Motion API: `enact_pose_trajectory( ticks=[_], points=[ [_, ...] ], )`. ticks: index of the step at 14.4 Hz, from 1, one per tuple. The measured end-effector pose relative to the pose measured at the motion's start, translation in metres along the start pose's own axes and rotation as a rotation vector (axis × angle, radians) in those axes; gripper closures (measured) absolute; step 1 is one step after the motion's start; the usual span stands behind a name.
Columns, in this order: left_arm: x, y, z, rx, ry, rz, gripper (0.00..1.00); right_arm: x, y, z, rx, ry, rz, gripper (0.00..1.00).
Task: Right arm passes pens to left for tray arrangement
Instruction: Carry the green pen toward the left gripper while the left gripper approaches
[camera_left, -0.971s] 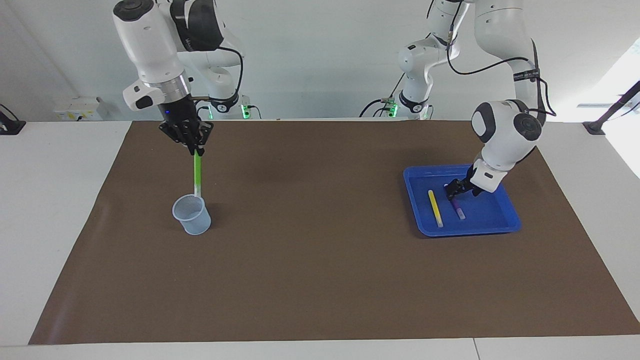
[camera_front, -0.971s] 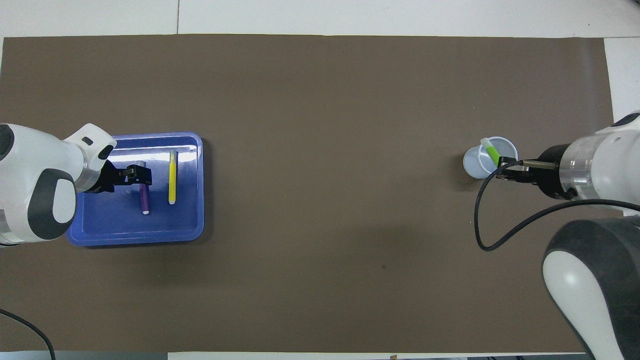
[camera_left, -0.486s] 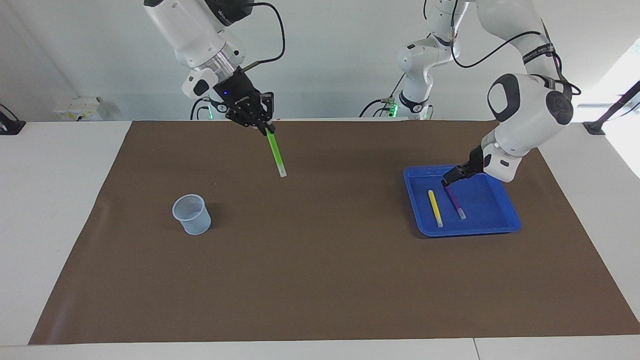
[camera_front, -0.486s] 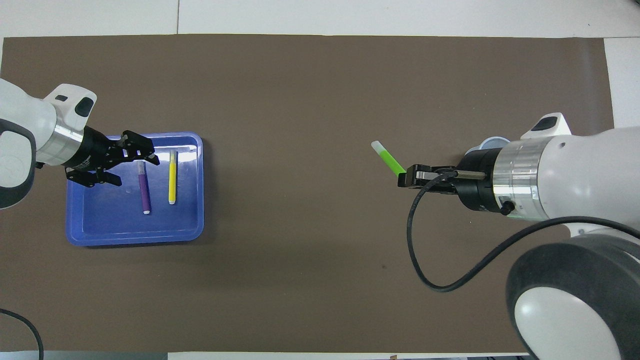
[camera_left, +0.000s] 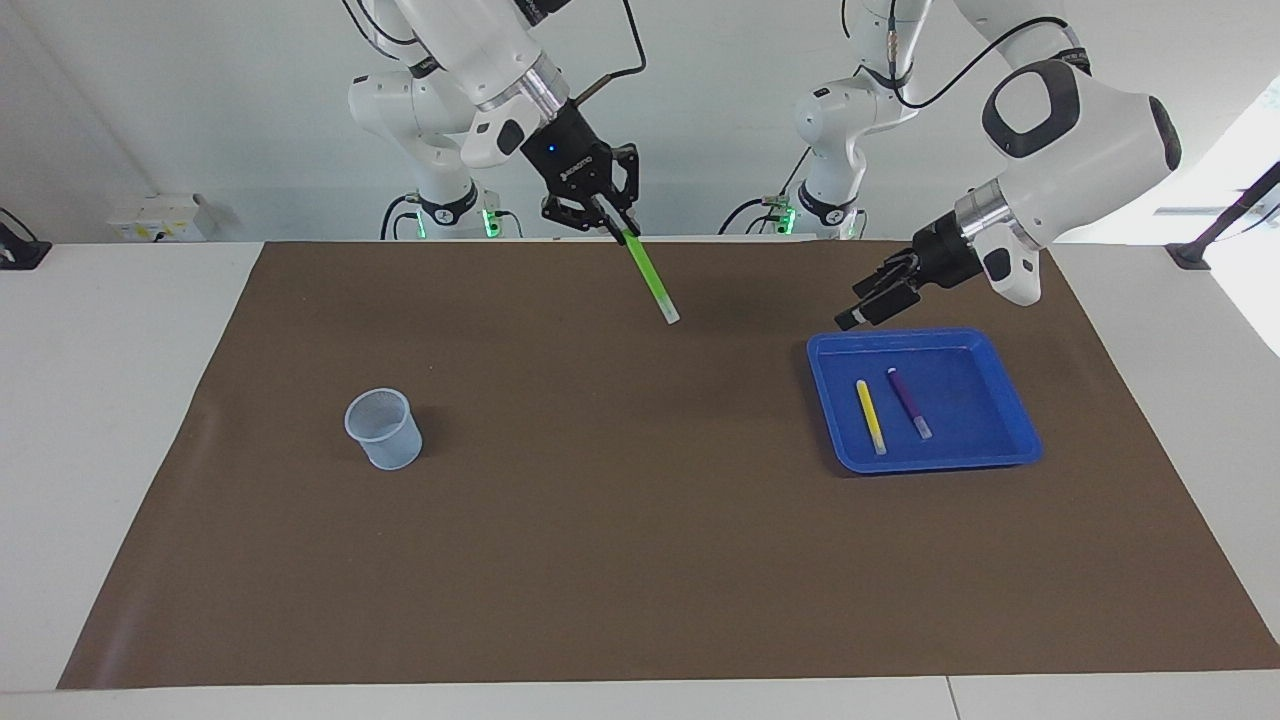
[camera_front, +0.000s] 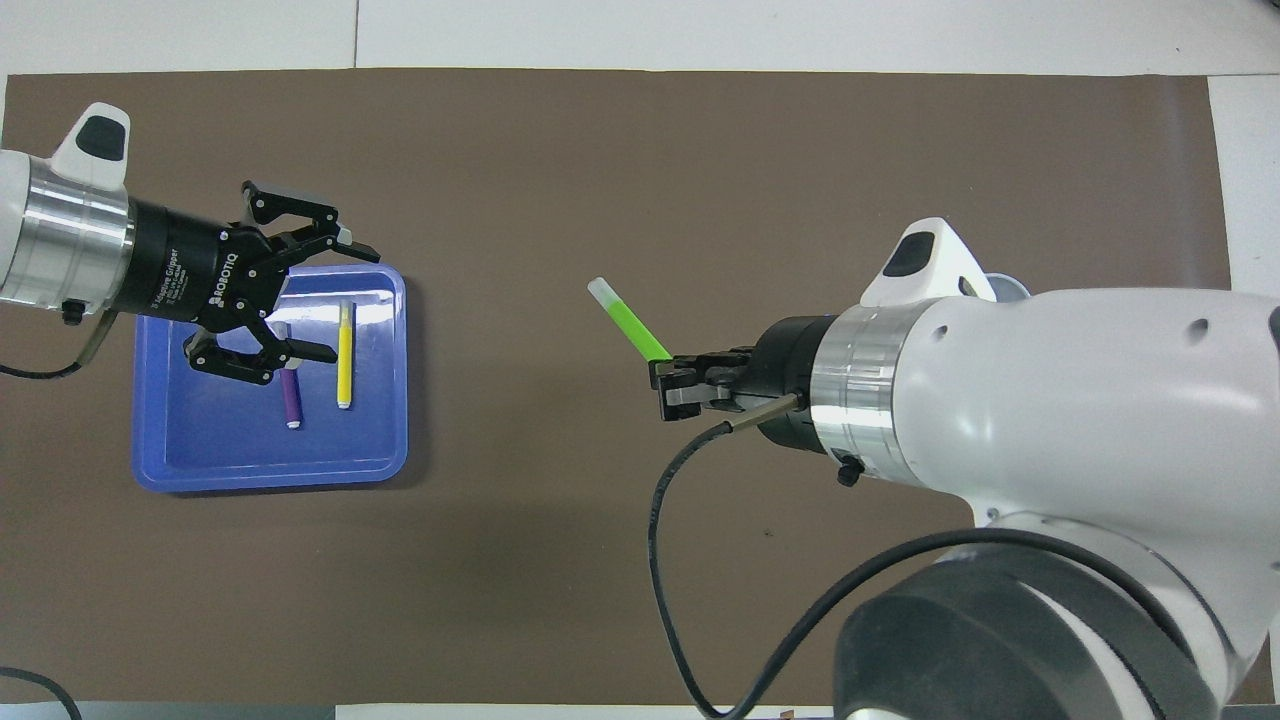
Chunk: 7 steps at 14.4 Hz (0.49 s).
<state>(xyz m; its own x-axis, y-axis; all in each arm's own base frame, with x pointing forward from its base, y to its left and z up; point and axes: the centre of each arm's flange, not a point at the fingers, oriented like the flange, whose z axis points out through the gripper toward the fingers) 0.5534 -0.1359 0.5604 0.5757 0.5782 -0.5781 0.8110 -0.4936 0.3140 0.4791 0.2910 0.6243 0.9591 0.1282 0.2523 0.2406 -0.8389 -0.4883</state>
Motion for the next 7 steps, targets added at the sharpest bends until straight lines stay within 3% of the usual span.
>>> enact_pose_trajectory(
  ticks=[4,7],
  points=[
    [-0.03,0.013,0.006,-0.076,-0.136,-0.138,0.0,0.013,-0.036,0.016,-0.035,-0.012,-0.14,0.83],
    [-0.04,0.015,0.012,-0.134,-0.182,-0.214,0.0,0.017,-0.058,0.038,-0.076,-0.036,-0.239,0.83]
  ],
)
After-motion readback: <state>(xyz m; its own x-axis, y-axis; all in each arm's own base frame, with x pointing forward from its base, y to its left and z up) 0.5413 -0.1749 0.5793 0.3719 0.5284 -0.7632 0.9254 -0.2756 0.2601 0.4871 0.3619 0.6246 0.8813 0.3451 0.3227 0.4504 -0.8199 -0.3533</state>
